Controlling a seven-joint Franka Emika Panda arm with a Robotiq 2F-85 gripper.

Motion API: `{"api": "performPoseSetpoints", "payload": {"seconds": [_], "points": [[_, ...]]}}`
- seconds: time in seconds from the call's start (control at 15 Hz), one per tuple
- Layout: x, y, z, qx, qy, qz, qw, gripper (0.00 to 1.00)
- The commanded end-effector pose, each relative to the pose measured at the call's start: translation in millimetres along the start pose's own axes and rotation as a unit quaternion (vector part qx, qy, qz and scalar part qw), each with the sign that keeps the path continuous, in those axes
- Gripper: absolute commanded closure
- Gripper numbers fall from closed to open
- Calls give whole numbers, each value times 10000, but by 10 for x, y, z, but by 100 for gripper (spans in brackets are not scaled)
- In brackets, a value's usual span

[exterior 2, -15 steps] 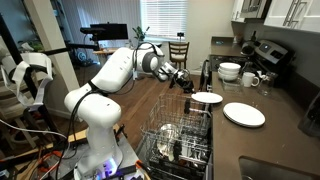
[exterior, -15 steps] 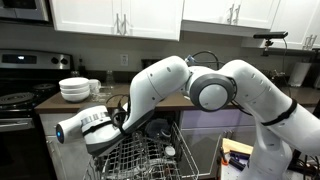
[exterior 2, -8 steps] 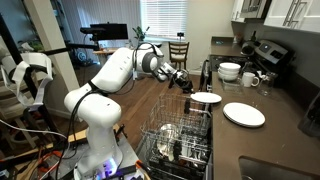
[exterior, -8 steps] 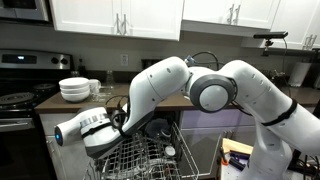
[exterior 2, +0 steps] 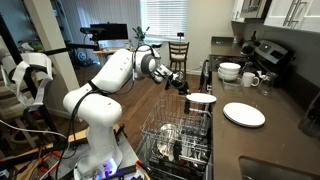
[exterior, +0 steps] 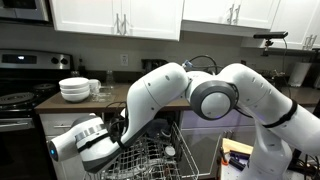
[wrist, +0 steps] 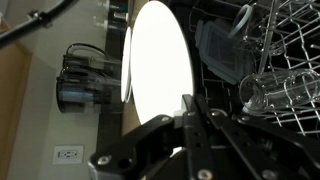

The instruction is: Put one white plate inside the dishwasher

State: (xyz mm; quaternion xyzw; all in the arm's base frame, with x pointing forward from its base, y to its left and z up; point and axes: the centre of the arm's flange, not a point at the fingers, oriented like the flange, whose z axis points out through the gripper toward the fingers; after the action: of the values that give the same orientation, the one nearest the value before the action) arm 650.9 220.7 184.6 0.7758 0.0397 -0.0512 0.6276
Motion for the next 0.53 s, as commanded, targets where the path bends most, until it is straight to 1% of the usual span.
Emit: {"api": "performPoseSetpoints", "payload": {"seconds": [0.0,0.13,0.2,0.27,0.47], "points": [[22,-23,-122,-254,-13,96,9996,99],[16,-75,-173,-248,38,61,9997,99],[-28,-101,-91,-43,53,-33,10000,99],[-35,-128,-107,-34,68,-52,10000,96],[-43,-164,-113,-25,70,-83,9999,96]]}}
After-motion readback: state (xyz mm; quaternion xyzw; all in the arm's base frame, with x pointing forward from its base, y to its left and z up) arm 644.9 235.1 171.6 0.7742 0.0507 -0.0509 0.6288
